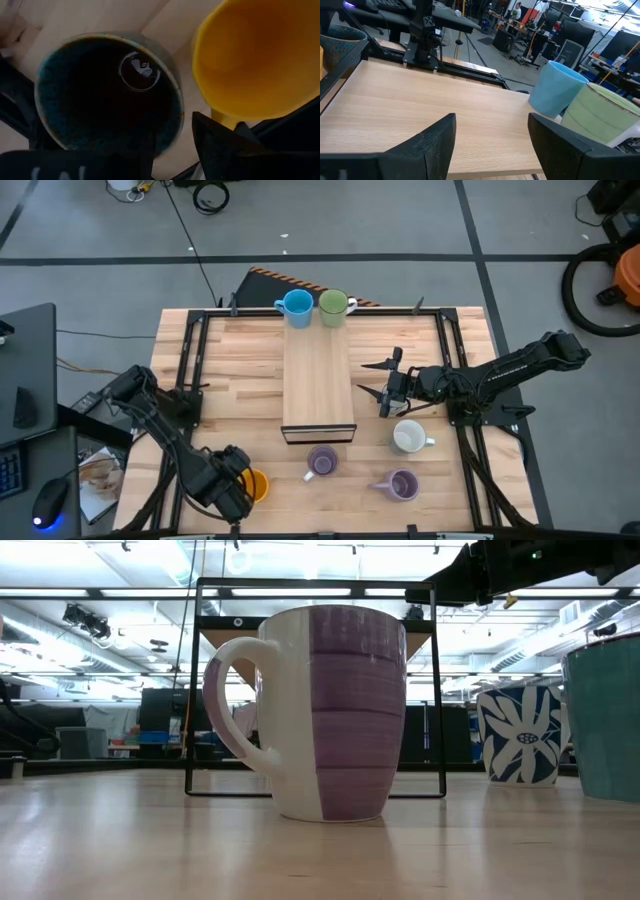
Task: Place coffee mugs
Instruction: Put the dark blue mug on the shelf
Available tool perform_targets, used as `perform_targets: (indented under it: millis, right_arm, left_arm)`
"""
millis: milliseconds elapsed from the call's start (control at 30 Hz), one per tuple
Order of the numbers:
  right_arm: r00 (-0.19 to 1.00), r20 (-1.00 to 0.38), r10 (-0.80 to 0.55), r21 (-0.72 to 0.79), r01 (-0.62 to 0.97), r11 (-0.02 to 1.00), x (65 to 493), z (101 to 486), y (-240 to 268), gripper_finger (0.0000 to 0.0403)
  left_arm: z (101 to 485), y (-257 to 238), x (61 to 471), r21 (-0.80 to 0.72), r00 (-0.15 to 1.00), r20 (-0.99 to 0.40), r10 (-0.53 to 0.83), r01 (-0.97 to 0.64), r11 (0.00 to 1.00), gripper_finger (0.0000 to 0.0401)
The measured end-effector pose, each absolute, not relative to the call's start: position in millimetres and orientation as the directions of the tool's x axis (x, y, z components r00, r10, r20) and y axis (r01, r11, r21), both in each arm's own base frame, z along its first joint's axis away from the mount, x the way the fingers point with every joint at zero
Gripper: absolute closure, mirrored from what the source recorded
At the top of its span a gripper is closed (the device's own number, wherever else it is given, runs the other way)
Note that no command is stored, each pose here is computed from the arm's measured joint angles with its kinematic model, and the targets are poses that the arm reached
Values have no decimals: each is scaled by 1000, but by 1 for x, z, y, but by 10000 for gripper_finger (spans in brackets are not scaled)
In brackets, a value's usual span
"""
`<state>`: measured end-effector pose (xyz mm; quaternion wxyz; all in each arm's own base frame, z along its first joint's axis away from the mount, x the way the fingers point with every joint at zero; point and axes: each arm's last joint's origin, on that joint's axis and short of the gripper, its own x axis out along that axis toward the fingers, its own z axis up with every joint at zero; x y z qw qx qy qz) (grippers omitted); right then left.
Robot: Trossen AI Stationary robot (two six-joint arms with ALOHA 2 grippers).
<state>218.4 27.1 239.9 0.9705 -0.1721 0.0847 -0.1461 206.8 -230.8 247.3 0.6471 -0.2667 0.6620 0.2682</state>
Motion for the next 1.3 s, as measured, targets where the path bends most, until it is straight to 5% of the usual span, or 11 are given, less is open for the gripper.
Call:
perform_targets:
  millis: [700, 1300]
  right_arm:
    - [948, -100, -303, -351, 251, 902, 219, 241, 28, 149]
    - [957, -82, -278, -340, 235, 911, 219, 243, 29, 149]
  left_arm:
    - [219, -226, 196, 115, -80, -993, 82, -678, 726, 330]
    - [207, -211, 175, 64, -3, -997, 81, -635, 770, 355]
